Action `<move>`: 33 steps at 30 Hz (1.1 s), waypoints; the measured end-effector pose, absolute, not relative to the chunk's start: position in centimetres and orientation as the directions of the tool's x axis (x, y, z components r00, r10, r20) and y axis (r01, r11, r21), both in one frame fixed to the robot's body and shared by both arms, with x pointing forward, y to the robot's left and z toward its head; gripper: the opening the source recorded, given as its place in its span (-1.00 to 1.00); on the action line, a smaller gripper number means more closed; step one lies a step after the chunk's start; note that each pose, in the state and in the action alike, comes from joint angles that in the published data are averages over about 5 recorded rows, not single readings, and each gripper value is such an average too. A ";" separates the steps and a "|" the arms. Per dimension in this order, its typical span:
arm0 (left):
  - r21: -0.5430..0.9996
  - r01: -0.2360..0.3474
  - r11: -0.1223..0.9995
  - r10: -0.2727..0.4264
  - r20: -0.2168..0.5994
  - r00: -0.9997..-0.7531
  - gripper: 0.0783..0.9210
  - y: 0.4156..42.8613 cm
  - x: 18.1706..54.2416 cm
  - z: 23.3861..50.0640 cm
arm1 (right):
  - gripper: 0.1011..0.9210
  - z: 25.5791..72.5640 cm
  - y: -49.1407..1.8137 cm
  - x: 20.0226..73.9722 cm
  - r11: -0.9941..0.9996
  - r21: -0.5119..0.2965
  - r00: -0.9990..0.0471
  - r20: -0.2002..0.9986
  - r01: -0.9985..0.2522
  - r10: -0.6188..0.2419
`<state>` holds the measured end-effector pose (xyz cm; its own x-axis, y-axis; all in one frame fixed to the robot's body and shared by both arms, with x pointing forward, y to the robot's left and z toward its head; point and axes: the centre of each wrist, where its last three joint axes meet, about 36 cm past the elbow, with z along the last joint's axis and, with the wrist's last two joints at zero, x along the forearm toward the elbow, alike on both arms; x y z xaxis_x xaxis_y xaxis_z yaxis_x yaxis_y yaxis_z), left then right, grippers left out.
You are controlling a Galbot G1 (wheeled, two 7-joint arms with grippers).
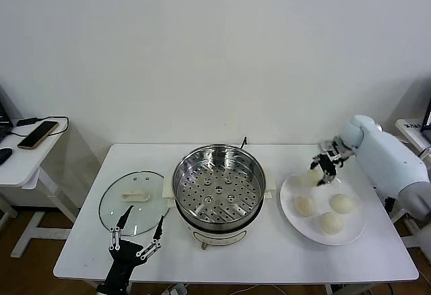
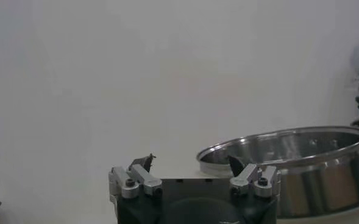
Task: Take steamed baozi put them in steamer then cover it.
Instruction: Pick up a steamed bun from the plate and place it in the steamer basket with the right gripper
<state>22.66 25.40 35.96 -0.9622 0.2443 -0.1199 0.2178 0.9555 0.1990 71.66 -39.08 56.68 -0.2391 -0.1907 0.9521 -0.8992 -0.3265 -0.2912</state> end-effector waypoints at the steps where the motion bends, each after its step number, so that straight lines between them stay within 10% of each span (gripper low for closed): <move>1: 0.199 0.219 0.955 0.245 -0.121 -0.962 0.77 25.4 22.7 36.0 | 0.40 57.9 -38.0 71.7 -0.365 -0.309 -0.248 0.947 -0.878 -0.205; 15: 0.197 0.216 0.956 0.244 -0.131 -0.961 0.77 25.3 22.4 36.7 | 0.41 69.0 -19.9 69.8 -0.829 -0.365 -0.238 0.928 -0.422 -0.288; 33: 0.200 0.204 0.958 0.235 -0.147 -0.961 0.77 25.5 22.6 36.8 | 0.39 64.3 -6.5 68.4 -0.967 -0.207 -0.155 0.971 -0.148 -0.184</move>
<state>22.61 25.54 36.77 -0.9608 0.2354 -0.1466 0.2041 0.9582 0.2005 68.41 -6.50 64.29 -0.1548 -0.1836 0.9707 -0.1484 -0.9671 -0.2066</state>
